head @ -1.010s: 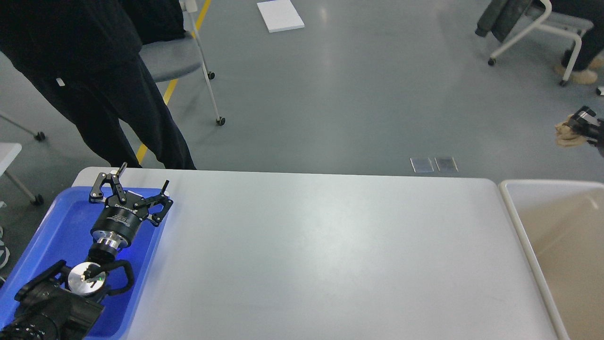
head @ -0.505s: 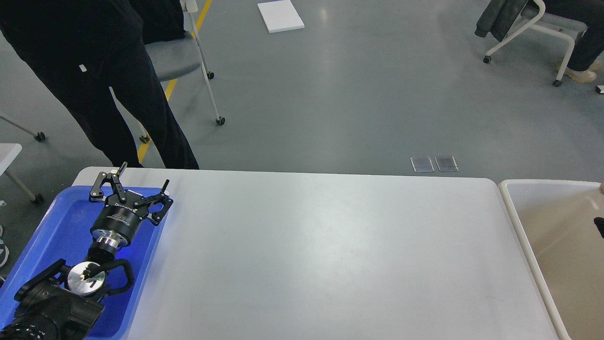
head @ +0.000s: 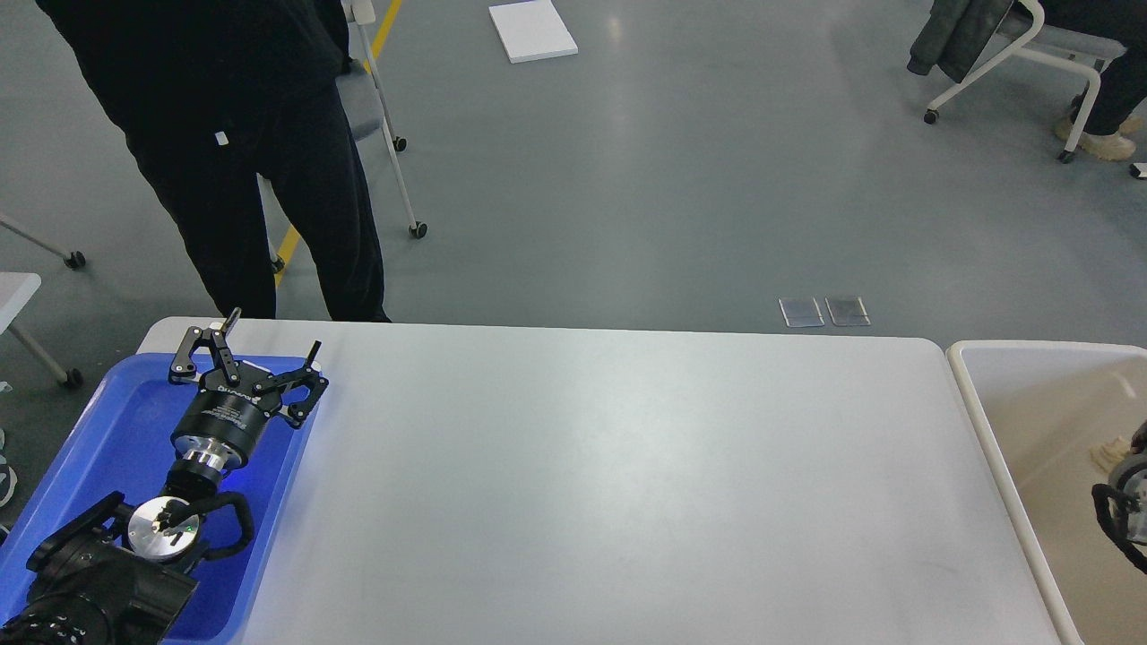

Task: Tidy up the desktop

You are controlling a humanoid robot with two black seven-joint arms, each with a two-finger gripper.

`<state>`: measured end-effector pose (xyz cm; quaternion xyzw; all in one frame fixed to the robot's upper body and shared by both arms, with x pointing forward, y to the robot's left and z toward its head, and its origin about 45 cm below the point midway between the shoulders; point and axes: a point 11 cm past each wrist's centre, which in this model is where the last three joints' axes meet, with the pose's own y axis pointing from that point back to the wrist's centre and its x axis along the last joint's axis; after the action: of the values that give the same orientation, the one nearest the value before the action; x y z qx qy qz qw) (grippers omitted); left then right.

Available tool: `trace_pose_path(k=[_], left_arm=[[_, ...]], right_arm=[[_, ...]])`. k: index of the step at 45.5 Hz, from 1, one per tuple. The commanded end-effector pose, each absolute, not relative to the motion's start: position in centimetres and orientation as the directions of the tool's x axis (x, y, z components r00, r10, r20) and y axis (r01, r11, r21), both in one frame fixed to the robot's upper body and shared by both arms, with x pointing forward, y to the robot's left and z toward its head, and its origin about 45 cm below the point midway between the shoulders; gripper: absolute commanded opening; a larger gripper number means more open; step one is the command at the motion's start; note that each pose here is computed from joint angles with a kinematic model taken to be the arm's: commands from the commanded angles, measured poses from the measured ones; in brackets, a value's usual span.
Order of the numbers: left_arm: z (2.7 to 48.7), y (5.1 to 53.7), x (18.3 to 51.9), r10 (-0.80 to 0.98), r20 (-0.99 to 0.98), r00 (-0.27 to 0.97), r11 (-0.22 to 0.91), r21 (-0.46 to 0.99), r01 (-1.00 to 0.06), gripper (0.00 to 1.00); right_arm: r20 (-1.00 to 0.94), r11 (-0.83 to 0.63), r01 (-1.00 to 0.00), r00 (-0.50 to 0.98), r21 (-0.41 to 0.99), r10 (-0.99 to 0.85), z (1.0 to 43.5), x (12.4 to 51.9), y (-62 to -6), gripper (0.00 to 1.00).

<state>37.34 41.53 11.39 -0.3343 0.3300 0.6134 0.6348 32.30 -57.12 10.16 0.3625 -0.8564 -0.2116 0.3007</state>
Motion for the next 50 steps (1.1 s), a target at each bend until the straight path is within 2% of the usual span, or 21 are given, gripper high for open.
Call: trace_pose_path(k=[1, 6, 7, 8, 22, 36, 44, 50], left_arm=[[11.4, 41.5, 37.4, 0.558, -0.829, 0.031, 0.024, -0.021, -0.999, 1.00], [11.4, 41.5, 37.3, 0.558, -0.829, 0.030, 0.024, -0.020, -1.000, 1.00], [11.4, 41.5, 37.3, 0.558, -0.829, 0.030, 0.024, -0.020, -1.000, 1.00], [11.4, 41.5, 37.4, 0.558, -0.829, 0.031, 0.024, -0.021, -0.999, 1.00], [11.4, 41.5, 37.4, 0.558, -0.829, 0.031, 0.024, -0.021, -0.999, 1.00], [11.4, 41.5, 37.4, 0.558, -0.829, 0.031, 0.024, -0.021, -0.999, 1.00], [11.4, 41.5, 37.4, 0.559, -0.829, 0.031, 0.025, -0.021, -0.999, 1.00], [11.4, 41.5, 37.4, 0.559, -0.829, 0.031, 0.025, -0.021, -0.999, 1.00]], right_arm=[[0.344, 0.646, -0.457, -0.581, 0.611, -0.737, 8.3, 30.4, -57.1, 0.35], [0.305, 0.645, -0.452, -0.618, 0.616, -0.725, 8.3, 30.3, -57.2, 0.77], [0.297, 0.646, -0.451, -0.627, 0.617, -0.721, 8.3, 30.3, -57.3, 0.96], [0.290, 0.642, -0.453, -0.627, 0.618, -0.723, 8.3, 30.3, -57.2, 1.00], [0.300, 0.630, -0.473, -0.598, 0.617, -0.743, 8.6, 30.6, -57.2, 1.00], [0.258, 0.611, -0.512, -0.600, 0.603, -0.757, 9.8, 32.8, -56.4, 1.00], [0.205, 0.603, -0.571, -0.609, 0.556, -0.766, 13.3, 35.8, -56.4, 1.00], [0.134, 0.539, -0.655, -0.563, 0.529, -0.816, 16.4, 38.1, -55.7, 1.00]])
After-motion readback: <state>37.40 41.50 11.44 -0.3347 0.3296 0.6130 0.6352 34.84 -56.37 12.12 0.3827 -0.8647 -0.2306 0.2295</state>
